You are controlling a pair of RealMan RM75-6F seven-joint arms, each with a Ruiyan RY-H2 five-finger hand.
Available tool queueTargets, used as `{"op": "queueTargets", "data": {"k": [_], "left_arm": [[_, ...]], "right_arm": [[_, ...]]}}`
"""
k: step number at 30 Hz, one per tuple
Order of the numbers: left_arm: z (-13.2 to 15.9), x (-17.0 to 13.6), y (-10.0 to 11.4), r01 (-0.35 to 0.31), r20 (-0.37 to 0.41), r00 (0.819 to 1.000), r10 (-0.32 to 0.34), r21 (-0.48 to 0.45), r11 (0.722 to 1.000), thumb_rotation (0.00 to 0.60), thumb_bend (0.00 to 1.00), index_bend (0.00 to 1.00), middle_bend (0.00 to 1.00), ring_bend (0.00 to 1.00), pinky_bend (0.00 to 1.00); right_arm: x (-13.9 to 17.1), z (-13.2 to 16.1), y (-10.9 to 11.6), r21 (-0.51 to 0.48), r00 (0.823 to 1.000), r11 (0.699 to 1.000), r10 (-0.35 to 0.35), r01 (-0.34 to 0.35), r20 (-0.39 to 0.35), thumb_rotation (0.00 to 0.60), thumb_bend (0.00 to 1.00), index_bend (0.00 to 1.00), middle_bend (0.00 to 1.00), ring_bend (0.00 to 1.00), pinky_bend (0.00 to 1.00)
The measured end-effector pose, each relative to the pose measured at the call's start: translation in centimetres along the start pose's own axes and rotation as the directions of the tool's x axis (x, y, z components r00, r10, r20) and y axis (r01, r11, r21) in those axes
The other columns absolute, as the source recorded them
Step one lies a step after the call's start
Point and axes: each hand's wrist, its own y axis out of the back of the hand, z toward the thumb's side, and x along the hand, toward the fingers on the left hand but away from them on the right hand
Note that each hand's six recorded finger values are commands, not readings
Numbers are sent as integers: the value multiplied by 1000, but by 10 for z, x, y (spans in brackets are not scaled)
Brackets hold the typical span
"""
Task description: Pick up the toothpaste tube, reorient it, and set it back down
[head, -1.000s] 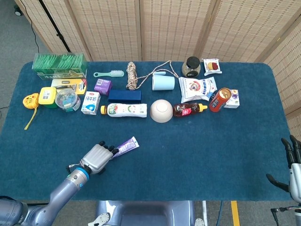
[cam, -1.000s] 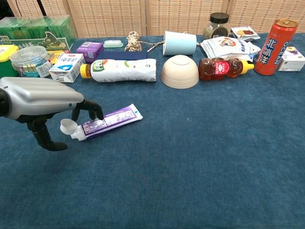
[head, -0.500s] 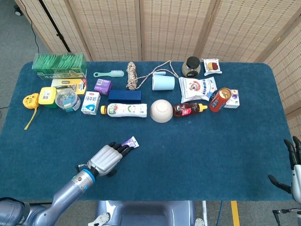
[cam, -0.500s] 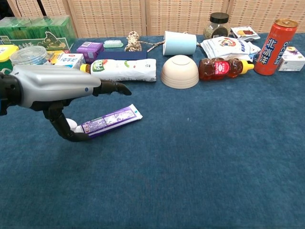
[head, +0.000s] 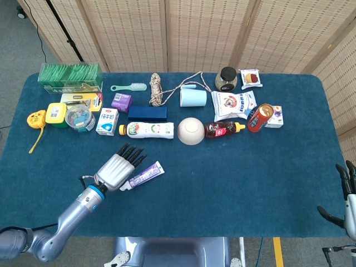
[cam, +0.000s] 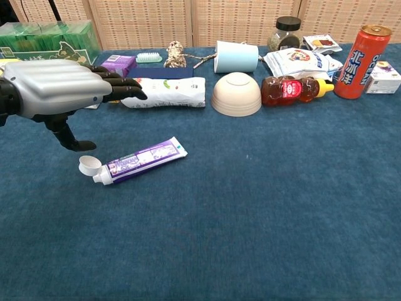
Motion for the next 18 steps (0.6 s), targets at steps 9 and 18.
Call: {"op": "queueTargets", "data": {"k": [9, 18], "left_arm": [[-8, 8, -20, 47, -27, 999, -45, 66, 997, 600, 277, 0, 0, 0, 0], [-4, 16, -44, 95, -29, 995, -93, 108, 990, 600, 276, 0, 0, 0, 0]], "right_arm": [[0, 0, -1, 3, 1000, 1000, 2, -2, 3, 600, 0, 0, 0, 0, 0], [0, 0, -1, 8, 1000, 1000, 5, -5, 7, 600, 0, 0, 0, 0, 0]]}}
